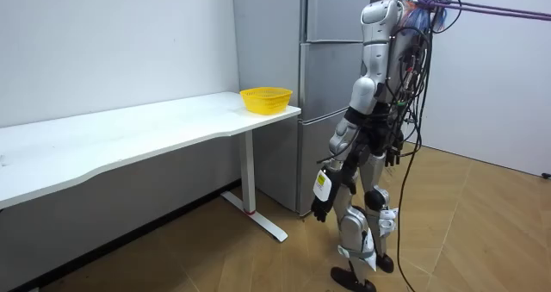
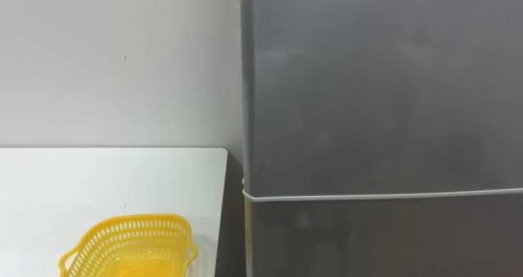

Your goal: Retrieve from the upper fridge

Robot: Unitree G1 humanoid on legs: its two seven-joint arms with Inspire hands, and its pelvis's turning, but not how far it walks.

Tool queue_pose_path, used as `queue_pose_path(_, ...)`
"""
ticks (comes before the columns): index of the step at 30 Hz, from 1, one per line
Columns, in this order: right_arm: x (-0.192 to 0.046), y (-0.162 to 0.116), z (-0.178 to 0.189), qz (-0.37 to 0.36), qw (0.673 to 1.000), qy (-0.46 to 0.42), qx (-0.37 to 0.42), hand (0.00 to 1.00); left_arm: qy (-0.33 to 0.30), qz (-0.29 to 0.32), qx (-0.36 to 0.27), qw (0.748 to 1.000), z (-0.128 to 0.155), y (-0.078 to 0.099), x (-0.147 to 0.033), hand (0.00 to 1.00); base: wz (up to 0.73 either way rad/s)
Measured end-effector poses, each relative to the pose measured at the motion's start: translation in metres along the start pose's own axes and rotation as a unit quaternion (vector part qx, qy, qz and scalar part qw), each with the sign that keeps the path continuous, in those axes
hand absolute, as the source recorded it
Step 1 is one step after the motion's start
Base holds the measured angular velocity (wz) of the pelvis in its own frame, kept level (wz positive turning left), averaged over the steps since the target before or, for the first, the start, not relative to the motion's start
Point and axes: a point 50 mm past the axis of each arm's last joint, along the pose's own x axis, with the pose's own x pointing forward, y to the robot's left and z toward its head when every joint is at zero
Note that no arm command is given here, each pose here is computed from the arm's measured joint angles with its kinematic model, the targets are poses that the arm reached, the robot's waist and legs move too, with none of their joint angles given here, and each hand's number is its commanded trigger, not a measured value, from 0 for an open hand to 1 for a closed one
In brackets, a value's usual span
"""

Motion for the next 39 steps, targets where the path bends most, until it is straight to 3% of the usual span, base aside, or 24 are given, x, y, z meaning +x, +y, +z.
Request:
queue_pose_path(24,0.000,0.000,0.000,0.001,1.000,0.001,0.004,0.00,0.016,-0.006,-0.033,0.999,-0.009,-0.005,0.001,0.00,0.01)
queue_pose_path(33,0.000,-0.006,0.006,-0.003,1.000,-0.006,0.030,0.00,0.018,0.007,-0.123,0.992,-0.012,-0.003,0.001,0.00,0.03)
queue_pose_path(39,0.000,-0.010,0.009,-0.013,0.999,-0.008,0.036,0.00,0.032,0.019,-0.247,0.968,-0.020,-0.002,0.000,0.00,0.05)
